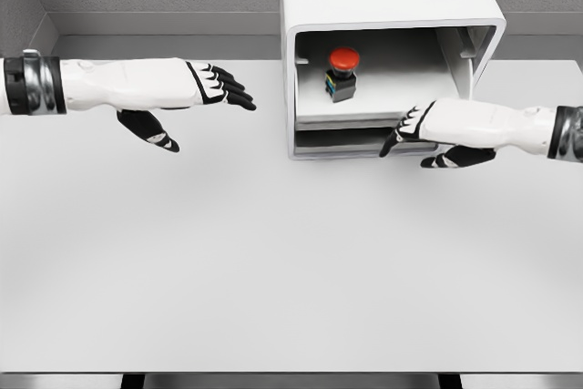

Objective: Slide open multi-storey tabletop storage cabinets and put open load switch and slide close multi-storey tabletop storage cabinets

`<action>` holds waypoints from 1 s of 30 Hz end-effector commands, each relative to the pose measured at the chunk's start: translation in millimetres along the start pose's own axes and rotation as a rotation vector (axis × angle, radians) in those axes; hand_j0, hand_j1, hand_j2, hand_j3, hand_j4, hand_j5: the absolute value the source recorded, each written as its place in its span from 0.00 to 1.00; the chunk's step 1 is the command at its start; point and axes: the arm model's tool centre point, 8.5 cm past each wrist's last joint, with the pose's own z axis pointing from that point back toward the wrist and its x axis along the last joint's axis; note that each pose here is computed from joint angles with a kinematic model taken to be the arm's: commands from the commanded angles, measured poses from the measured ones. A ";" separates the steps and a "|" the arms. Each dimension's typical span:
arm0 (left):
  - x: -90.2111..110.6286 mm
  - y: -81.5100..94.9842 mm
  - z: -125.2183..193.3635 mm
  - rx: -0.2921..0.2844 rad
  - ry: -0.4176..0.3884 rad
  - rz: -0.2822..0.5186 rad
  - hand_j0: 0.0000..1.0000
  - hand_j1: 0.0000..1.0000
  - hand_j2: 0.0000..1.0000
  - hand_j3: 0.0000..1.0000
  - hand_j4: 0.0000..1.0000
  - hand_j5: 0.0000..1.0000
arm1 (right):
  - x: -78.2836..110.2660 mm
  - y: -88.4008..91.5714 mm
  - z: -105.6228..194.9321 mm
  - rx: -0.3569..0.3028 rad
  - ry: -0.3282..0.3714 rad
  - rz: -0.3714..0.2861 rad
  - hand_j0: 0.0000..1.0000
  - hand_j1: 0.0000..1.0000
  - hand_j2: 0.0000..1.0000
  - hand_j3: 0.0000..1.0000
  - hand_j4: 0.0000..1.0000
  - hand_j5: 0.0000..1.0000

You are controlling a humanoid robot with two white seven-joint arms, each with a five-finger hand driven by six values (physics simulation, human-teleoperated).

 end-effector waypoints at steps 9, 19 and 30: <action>-0.2 0.6 0.6 0.004 0.001 0.006 1.00 1.00 1.00 1.00 1.00 1.00 | -10.6 -5.7 -10.9 -0.002 0.010 -0.012 0.71 0.71 0.71 0.71 0.71 0.71; -0.8 0.4 1.3 0.004 0.003 0.006 1.00 1.00 1.00 1.00 1.00 1.00 | -17.2 -13.6 -21.9 0.010 0.012 -0.007 0.72 0.72 0.72 0.72 0.72 0.72; -2.1 -14.0 1.1 -0.015 0.005 0.035 1.00 1.00 1.00 1.00 1.00 1.00 | 13.8 -18.5 43.9 -0.039 0.051 0.075 1.00 1.00 1.00 1.00 1.00 1.00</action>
